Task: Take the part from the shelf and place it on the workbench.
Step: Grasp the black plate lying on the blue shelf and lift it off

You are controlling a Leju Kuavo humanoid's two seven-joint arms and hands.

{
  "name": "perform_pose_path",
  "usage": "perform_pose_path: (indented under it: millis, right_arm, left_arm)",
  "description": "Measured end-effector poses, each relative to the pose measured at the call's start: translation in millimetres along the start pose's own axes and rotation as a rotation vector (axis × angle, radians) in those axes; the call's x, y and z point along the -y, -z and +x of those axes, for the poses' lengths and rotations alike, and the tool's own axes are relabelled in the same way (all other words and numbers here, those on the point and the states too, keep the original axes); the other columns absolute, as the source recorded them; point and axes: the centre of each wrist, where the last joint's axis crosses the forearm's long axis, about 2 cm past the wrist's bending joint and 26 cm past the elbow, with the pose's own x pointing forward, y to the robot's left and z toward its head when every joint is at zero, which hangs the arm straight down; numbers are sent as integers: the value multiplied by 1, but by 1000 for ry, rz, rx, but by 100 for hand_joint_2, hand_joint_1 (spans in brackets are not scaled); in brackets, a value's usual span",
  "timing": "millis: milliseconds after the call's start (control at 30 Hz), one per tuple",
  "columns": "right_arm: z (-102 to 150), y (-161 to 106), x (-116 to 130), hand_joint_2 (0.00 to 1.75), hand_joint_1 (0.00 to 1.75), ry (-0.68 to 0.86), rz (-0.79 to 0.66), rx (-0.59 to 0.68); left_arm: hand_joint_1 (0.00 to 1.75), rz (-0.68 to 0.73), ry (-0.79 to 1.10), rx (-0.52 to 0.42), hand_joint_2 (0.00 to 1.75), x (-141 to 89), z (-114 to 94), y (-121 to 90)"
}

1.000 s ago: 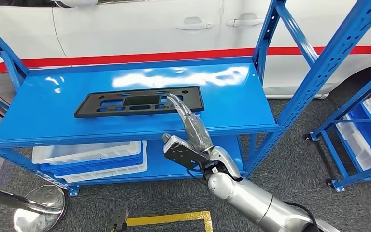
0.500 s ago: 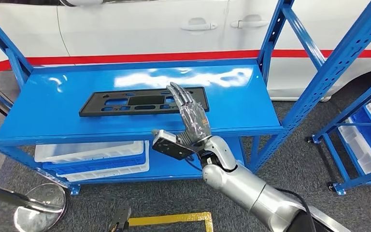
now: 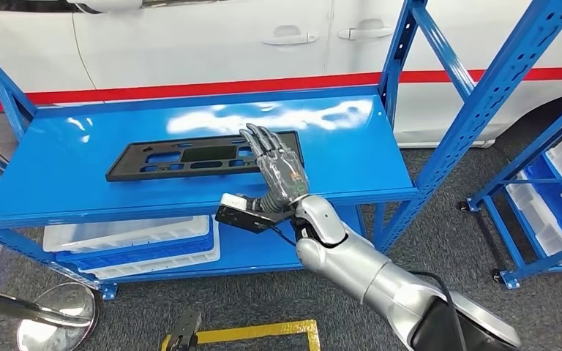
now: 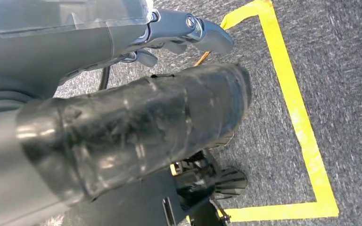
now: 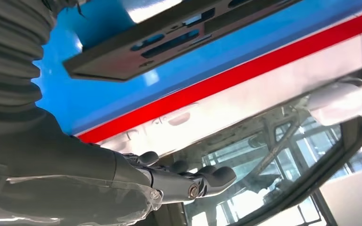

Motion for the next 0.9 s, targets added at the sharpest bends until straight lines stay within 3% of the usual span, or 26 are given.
perform_pose_path:
  millis: [267, 900]
  right_arm:
    - [-6, 11, -7, 175, 0, -118, 119, -11]
    - [-14, 17, -21, 175, 0, -214, 259, -51]
  left_arm:
    - [0, -14, 11, 9, 0, 2, 6, 0]
    - [0, -29, 23, 10, 0, 4, 9, 0]
